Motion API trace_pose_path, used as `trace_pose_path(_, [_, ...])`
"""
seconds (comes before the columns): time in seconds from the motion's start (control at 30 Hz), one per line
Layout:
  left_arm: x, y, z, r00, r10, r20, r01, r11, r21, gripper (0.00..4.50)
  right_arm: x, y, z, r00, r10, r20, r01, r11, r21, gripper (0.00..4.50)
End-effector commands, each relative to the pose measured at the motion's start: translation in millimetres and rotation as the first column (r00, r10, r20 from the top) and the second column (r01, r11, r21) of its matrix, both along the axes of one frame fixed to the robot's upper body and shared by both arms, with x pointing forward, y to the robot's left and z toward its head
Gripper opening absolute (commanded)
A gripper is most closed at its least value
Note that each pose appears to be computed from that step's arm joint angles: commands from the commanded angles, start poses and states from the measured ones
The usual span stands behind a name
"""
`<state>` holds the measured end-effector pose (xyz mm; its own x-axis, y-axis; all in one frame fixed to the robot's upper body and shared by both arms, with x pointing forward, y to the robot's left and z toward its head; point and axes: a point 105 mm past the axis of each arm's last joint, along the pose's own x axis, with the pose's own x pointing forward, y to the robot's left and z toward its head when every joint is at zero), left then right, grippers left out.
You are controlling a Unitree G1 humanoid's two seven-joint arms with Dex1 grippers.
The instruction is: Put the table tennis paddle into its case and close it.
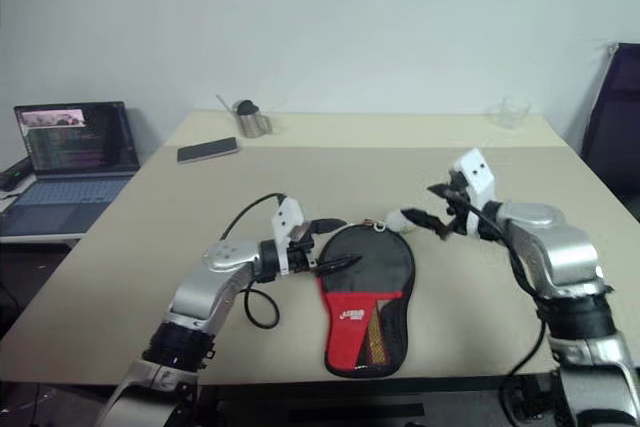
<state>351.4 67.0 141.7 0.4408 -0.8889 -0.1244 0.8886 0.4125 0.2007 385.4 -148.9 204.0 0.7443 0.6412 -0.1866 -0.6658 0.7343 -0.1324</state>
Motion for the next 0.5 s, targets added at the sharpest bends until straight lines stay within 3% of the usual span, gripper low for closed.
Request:
trace_pose_path(0.03, [6.0,-18.6,-7.4,0.999,0.029,0.033,-0.03,0.999,0.038,4.46,37.6,-3.0,4.4,0.984,-0.173,0.036,0.173,0.985,0.029,4.5])
trace_pose_path(0.27, [11.4,-40.0,-27.4,0.997,0.074,0.021,-0.074,0.997,0.026,4.46,59.7,13.9,-7.7,0.978,-0.205,0.023,0.205,0.979,0.017,4.5])
trace_pose_path(0.5, [5.9,-41.8,-69.3,0.99,0.088,-0.108,-0.074,0.989,0.128,4.46,71.0,18.1,-27.3,0.959,-0.274,-0.071,0.276,0.961,0.016,4.5])
